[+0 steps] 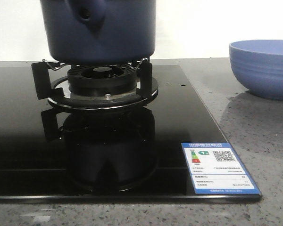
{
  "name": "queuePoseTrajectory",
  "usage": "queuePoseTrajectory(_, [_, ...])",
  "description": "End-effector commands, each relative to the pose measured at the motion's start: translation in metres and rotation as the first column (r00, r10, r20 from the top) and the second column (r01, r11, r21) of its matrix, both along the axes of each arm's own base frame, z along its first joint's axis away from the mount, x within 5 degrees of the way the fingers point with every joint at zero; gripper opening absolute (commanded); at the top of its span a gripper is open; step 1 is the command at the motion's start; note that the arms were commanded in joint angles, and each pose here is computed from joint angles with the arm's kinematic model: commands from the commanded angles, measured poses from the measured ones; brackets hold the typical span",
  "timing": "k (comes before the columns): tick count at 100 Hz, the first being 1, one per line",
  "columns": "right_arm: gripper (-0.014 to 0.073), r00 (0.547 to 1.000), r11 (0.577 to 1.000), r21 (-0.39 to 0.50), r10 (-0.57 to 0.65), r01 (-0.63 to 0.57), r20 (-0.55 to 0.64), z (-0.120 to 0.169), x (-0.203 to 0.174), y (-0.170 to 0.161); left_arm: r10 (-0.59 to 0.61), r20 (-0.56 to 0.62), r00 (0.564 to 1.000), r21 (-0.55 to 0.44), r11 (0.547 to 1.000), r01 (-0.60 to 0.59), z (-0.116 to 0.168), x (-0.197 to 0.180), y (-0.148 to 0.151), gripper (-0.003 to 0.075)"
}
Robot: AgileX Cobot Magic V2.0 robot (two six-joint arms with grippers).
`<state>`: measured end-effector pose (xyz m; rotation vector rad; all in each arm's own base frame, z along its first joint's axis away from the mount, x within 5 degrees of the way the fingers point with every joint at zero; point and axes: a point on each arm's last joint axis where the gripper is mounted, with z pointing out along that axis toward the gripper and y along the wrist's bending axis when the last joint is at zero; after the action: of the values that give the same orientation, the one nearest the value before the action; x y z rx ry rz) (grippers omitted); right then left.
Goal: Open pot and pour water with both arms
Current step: 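Grasp the blue lid knob with left gripper and bowl rim with right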
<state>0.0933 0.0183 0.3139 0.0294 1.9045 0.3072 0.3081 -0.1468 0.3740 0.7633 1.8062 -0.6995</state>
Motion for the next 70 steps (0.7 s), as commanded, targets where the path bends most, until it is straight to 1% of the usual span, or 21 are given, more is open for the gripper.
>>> queuePoseTrajectory(1, [0.0428,0.995,1.000,0.002,-0.021,0.021,0.098,0.0171,0.0033,-0.0018,-0.002,0.056,0.998,-0.063,0.998,0.005,0.0241,-0.0033,-0.0030,0.0542])
queuePoseTrajectory(7, [0.0428,0.995,1.000,0.002,-0.021,0.021,0.098,0.0171,0.0033,-0.0018,-0.009,0.075,0.997,-0.048,0.999,0.013,0.0239,-0.0026,-0.0033,0.0542])
queuePoseTrajectory(21, [0.0428,0.995,1.000,0.002,-0.021,0.021,0.098,0.0171,0.0033,-0.0018,-0.019,0.080,0.997,-0.040,0.999,0.022,0.0231,-0.0026,-0.0038,0.0542])
queuePoseTrajectory(32, [0.0428,0.995,1.000,0.002,-0.021,0.021,0.098,0.0171,0.0033,-0.0018,-0.071,0.084,0.994,-0.017,0.997,0.072,0.0200,-0.0043,-0.0063,0.0542])
queuePoseTrajectory(47, [0.0428,0.995,1.000,0.002,-0.021,0.021,0.098,0.0171,0.0033,-0.0018,-0.074,0.083,0.994,-0.012,0.997,0.075,0.0184,-0.0032,-0.0068,0.0542])
queuePoseTrajectory(54, [0.0428,0.995,1.000,0.002,-0.020,0.020,0.096,0.0169,0.0033,-0.0017,-0.108,0.103,0.989,0.007,0.994,0.108,0.0182,-0.0051,-0.0080,0.0542])
queuePoseTrajectory(70, [0.0428,0.995,1.000,0.002,-0.020,0.020,0.094,0.0168,0.0032,-0.0016,-0.073,0.119,0.990,0.008,0.997,0.073,0.0190,-0.0022,-0.0063,0.0541])
